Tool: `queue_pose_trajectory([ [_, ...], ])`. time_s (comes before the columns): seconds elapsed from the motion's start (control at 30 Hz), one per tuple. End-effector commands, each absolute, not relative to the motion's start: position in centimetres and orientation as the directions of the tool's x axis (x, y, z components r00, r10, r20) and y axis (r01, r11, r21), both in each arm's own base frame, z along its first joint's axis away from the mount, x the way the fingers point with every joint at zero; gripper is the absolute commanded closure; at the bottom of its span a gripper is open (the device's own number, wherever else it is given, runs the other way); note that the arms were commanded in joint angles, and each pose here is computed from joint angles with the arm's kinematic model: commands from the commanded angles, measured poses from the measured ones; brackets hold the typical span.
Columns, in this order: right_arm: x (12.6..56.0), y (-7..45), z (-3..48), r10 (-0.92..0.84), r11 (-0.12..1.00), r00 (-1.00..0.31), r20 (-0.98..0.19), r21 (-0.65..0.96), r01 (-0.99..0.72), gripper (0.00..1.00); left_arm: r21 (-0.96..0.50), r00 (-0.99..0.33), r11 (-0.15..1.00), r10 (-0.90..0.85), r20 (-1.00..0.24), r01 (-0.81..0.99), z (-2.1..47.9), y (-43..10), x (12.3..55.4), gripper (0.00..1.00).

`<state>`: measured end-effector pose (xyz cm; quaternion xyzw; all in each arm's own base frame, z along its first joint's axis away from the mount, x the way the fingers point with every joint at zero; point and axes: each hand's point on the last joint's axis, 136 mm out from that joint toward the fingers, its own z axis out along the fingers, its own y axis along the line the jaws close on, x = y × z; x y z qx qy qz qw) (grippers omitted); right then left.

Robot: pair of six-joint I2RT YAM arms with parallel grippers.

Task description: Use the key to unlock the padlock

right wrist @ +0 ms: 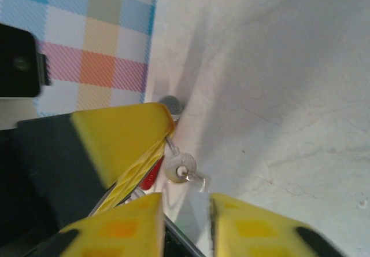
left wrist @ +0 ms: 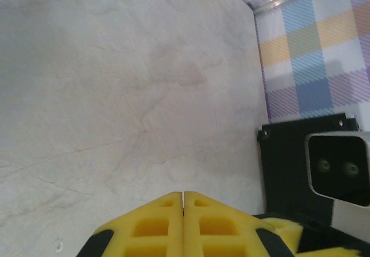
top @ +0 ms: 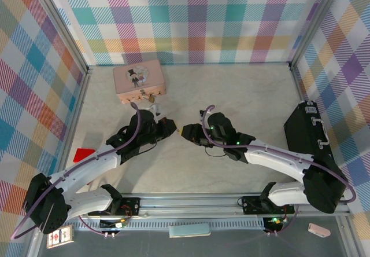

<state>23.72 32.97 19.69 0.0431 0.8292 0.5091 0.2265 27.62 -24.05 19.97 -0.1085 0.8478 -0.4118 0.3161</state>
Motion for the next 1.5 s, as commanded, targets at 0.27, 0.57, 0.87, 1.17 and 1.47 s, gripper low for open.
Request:
queue_pose_trajectory([
  [0.27, 26.7, 32.5, 25.4, 0.49, 0.134, -0.827, -0.275, 0.962, -0.24, 0.52, -0.898, -0.639, 0.439, -0.693, -0.333, -0.008, 24.2, -22.3, 29.2, 1.0],
  [0.57, 26.8, 33.9, 27.5, 0.46, 0.054, -0.834, -0.304, 0.947, -0.316, 0.43, -0.934, -0.643, 0.354, -0.705, -0.299, 0.047, 26.6, -23.3, 29.0, 1.0],
  [0.87, 26.4, 35.5, 27.8, 0.402, 0.014, -0.863, -0.305, 0.945, -0.327, 0.44, -0.948, -0.652, 0.307, -0.702, -0.286, 0.085, 28.0, -23.9, 28.7, 1.0],
  [1.17, 25.8, 36.2, 28.3, 0.364, -0.016, -0.876, -0.317, 0.938, -0.346, 0.55, -0.951, -0.658, 0.299, -0.702, -0.274, 0.077, 27.7, -24.2, 28.9, 1.0],
  [1.47, 25.8, 36.2, 28.1, 0.364, -0.009, -0.878, -0.311, 0.941, -0.337, 0.68, -0.951, -0.661, 0.305, -0.702, -0.264, 0.055, 27.1, -24.2, 29.0, 1.0],
])
